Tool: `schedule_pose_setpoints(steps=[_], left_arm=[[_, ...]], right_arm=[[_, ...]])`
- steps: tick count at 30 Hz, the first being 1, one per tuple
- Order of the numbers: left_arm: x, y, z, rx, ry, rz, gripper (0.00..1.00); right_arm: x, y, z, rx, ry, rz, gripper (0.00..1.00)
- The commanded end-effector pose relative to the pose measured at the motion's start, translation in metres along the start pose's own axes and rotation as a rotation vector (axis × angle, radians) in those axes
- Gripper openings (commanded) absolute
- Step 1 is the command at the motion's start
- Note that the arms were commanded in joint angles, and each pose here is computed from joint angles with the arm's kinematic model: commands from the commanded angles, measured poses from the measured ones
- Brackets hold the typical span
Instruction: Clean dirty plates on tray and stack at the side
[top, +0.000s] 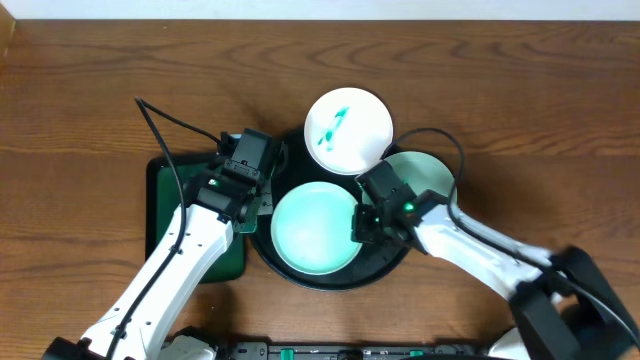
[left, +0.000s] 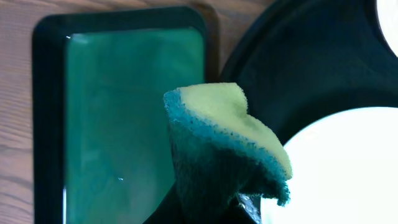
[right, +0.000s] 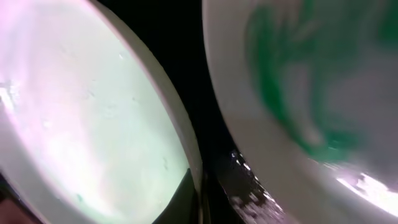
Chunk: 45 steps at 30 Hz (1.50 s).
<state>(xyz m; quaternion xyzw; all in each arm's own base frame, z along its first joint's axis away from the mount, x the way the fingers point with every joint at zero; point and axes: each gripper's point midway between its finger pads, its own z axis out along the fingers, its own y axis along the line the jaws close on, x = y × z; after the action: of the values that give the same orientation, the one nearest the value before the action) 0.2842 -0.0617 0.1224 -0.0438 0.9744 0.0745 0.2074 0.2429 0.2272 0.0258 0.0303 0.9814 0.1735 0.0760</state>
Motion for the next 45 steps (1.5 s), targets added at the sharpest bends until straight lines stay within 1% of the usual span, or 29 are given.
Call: schedule_pose_setpoints(steps=[1, 5, 9, 12, 17, 20, 25, 29, 31, 36, 40, 45], left_arm=[[-0.001, -0.011, -0.005, 0.067, 0.017, -0.009, 0.07], [0.007, -0.018, -0.003, 0.104, 0.059, -0.003, 0.07], [0.016, -0.021, -0.003, 0.124, 0.105, 0.006, 0.07], [0.021, -0.021, -0.003, 0.128, 0.126, 0.01, 0.08], [0.029, -0.034, -0.007, 0.212, 0.17, 0.027, 0.07], [0.033, -0.042, -0.009, 0.258, 0.19, 0.032, 0.07], [0.041, -0.067, -0.02, 0.419, 0.242, 0.051, 0.07], [0.04, -0.094, -0.032, 0.581, 0.253, 0.054, 0.07], [0.039, -0.104, -0.033, 0.635, 0.264, 0.05, 0.08], [0.048, -0.111, -0.007, 0.608, 0.352, 0.037, 0.07], [0.054, -0.127, 0.016, 0.647, 0.416, 0.063, 0.07], [0.052, -0.144, 0.033, 0.717, 0.407, 0.115, 0.07]], right_arm=[[-0.016, 0.006, -0.025, 0.021, -0.109, -0.167, 0.01], [-0.018, 0.004, -0.035, 0.037, -0.136, -0.23, 0.01], [-0.014, 0.0, -0.035, 0.056, -0.115, -0.29, 0.01], [-0.013, -0.01, -0.035, 0.109, -0.112, -0.302, 0.01], [-0.018, -0.027, -0.039, 0.206, -0.137, -0.317, 0.01], [-0.02, -0.029, -0.04, 0.219, -0.145, -0.325, 0.01], [-0.021, -0.028, -0.04, 0.217, -0.148, -0.324, 0.01], [-0.021, -0.028, -0.04, 0.215, -0.148, -0.324, 0.01], [-0.02, -0.027, -0.04, 0.211, -0.147, -0.323, 0.01], [-0.019, -0.024, -0.039, 0.182, -0.131, -0.316, 0.01], [-0.017, -0.023, -0.039, 0.171, -0.12, -0.313, 0.01], [-0.014, -0.02, -0.038, 0.148, -0.106, -0.313, 0.01]])
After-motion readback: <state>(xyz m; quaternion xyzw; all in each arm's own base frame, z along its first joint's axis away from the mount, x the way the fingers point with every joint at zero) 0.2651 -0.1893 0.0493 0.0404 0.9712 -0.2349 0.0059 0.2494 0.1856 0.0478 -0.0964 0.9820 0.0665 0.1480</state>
